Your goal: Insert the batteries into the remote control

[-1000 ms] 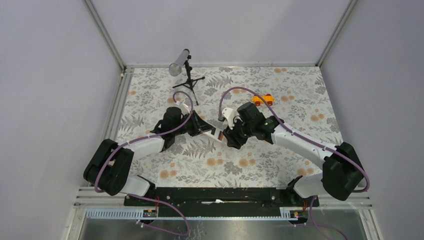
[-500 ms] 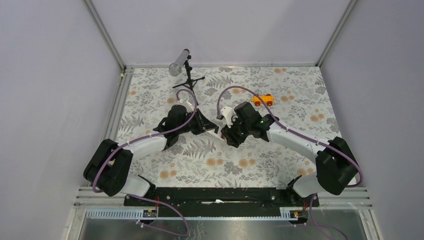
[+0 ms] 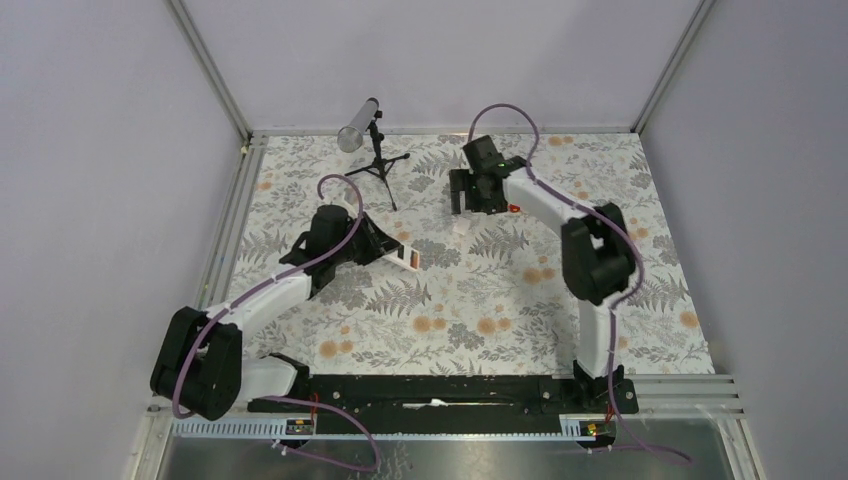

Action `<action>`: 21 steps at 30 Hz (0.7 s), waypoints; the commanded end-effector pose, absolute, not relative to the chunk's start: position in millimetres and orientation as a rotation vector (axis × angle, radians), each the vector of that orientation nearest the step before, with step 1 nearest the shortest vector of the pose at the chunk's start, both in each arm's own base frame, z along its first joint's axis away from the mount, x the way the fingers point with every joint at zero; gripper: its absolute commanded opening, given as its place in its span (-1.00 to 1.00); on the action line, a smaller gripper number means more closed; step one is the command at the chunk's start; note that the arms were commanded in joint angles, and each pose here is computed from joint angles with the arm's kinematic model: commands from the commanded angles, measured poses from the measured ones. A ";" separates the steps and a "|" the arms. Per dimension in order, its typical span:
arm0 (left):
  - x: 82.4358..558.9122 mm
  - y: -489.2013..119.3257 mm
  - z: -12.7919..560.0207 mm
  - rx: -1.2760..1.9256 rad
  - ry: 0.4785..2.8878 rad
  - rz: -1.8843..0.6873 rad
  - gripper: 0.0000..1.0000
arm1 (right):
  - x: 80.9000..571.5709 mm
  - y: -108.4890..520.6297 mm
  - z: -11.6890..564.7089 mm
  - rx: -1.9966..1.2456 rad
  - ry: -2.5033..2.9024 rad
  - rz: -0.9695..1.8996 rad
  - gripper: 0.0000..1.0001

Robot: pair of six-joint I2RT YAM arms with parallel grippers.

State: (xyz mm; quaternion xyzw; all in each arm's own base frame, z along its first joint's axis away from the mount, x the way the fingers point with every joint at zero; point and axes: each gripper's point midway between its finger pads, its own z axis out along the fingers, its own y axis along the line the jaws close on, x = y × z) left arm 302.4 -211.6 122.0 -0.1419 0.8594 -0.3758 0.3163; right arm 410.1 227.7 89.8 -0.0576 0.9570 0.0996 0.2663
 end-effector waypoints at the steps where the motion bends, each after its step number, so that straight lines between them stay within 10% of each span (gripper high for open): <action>1: 303.7 -196.2 139.3 -0.353 2.206 -0.958 -1.00 | 428.2 227.6 57.2 -0.068 2.690 0.089 0.79; 10: 305.9 -173.8 140.4 -0.377 2.198 -0.955 -1.00 | 439.0 230.4 33.6 -0.226 2.663 0.078 0.48; 21: 314.6 -161.8 137.1 -0.420 2.197 -1.014 -1.00 | 421.3 243.5 32.5 -0.928 2.460 0.233 0.62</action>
